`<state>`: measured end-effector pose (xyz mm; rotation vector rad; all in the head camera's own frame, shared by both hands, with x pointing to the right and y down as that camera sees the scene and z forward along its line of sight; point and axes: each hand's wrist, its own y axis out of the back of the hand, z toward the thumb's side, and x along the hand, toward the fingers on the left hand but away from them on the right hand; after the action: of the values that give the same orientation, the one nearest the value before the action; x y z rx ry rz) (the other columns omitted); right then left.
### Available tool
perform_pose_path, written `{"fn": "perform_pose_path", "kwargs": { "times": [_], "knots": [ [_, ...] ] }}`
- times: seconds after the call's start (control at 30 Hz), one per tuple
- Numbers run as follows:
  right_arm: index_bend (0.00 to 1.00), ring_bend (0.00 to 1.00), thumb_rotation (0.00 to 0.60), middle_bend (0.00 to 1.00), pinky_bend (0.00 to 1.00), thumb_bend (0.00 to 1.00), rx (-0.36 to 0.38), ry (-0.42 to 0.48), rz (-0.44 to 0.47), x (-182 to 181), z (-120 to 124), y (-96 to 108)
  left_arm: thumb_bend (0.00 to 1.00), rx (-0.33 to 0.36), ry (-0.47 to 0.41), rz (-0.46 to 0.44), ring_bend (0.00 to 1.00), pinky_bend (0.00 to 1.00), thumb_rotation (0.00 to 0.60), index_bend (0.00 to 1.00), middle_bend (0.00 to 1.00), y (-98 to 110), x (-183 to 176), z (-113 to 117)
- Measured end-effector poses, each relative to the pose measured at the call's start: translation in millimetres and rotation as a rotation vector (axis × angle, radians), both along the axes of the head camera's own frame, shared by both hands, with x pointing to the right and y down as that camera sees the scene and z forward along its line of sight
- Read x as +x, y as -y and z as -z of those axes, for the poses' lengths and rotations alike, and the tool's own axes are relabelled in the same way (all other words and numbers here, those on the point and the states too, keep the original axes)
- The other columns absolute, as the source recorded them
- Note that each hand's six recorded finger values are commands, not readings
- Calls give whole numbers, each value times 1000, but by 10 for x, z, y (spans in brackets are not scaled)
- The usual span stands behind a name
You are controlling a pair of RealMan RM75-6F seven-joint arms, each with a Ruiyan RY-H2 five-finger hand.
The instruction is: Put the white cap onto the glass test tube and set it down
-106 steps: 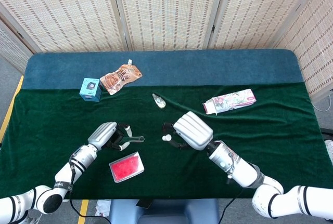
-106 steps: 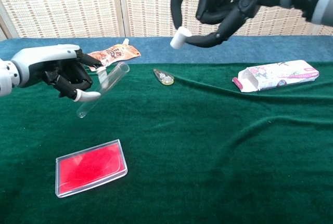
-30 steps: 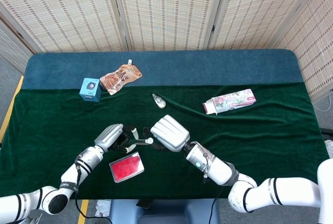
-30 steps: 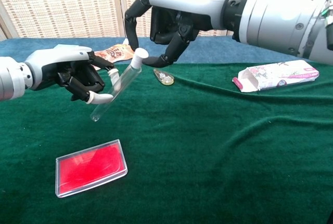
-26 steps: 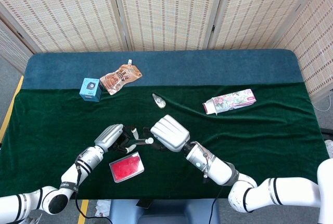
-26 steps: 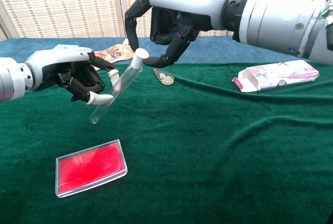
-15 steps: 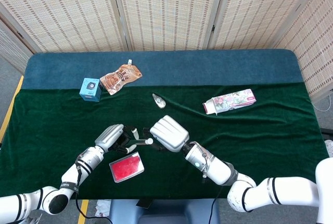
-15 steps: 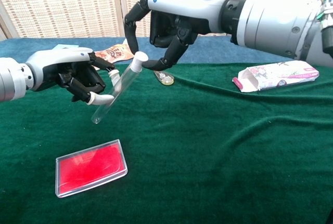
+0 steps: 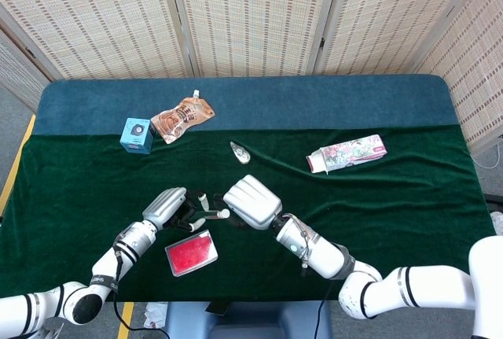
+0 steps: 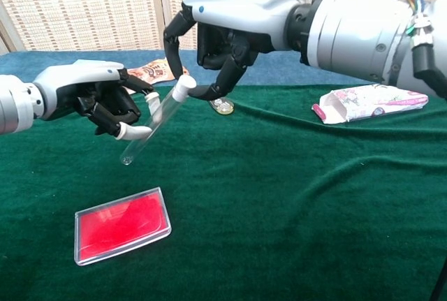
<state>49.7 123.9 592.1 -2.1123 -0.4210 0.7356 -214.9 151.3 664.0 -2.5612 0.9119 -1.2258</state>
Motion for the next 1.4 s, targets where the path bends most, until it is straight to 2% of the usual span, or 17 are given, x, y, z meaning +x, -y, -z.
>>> {"fn": "perform_pose_path", "kwargs": {
  "times": [0.37,0.47,0.73,0.87,1.13,1.4],
  "knots": [
    [690,1000,600,1000,1000,526,4,-3,0,-30,-32,-11,642,1,9,2,824,804,600,702,921,2,-21,2],
    [593,1000,600,1000,1000,525,10,-4,1,-21,-39,-8,643,6,17,2,824,804,600,702,921,4,-39,-9],
    [214,1000,600,1000,1000,526,3,6,-5,2,-61,-6,643,28,46,1,824,804,600,703,921,15,-106,-34],
    [124,1000,600,1000,1000,525,-5,21,-11,13,-57,-3,644,47,73,-6,824,804,600,705,921,18,-153,-59],
    [106,1000,600,1000,1000,526,6,48,-63,210,29,99,646,123,175,-36,824,804,600,707,921,80,-322,-108],
    [106,1000,600,1000,1000,526,74,0,-158,817,157,270,646,164,308,-37,824,804,600,707,921,132,-569,-286]
  ]
}}
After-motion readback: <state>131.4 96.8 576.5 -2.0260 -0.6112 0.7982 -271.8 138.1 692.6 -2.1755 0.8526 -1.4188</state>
